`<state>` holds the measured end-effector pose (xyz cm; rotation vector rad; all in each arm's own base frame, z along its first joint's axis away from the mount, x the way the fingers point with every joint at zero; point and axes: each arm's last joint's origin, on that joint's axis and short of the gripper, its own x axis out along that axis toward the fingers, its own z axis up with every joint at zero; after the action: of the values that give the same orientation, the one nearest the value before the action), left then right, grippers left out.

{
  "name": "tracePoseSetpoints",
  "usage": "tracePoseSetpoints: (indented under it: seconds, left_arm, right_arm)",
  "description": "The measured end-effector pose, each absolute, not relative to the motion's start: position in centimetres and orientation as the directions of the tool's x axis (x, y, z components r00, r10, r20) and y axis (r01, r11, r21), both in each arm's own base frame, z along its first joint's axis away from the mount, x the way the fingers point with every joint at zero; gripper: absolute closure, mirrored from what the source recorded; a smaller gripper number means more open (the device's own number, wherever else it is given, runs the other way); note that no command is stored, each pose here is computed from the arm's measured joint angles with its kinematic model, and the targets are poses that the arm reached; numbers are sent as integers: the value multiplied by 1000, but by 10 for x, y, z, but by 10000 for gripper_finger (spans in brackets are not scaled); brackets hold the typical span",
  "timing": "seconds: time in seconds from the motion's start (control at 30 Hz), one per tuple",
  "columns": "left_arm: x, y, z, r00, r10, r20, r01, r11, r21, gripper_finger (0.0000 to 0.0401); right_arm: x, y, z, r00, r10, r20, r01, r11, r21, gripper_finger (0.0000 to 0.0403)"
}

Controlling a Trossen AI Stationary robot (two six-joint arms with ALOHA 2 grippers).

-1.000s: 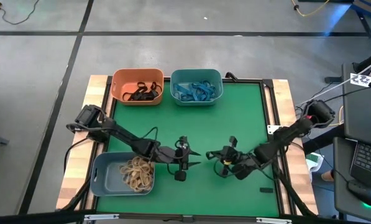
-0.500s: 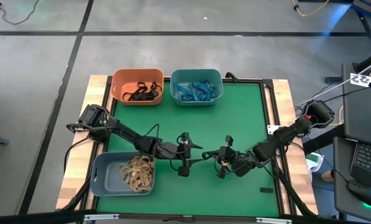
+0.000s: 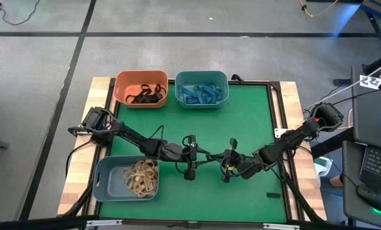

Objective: Sort rubber bands into baskets
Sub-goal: Put the small black rubber band into the orange bin

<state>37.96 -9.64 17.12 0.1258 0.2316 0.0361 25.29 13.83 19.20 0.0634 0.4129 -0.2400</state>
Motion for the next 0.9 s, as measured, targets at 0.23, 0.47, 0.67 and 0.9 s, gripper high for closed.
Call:
tracePoseSetpoints:
  seconds: [0.23, 0.47, 0.67, 0.9]
  left_arm:
    - [380, -97, 172, 975, 49, -215, -19, 990, 140, 362]
    - [377, -96, 179, 973, 47, -225, -7, 985, 174, 382]
    - [359, -91, 204, 942, 114, -315, -43, 974, 224, 390]
    - [327, -72, 242, 878, 288, -382, -168, 933, 318, 388]
  right_arm:
    - [254, 139, 193, 895, -207, -396, 239, 970, 32, 397]
    - [253, 140, 198, 906, -193, -376, 228, 972, 51, 332]
    - [234, 142, 223, 905, 85, -416, -24, 988, 149, 261]
    - [221, 139, 244, 915, 159, -371, -88, 976, 200, 245]
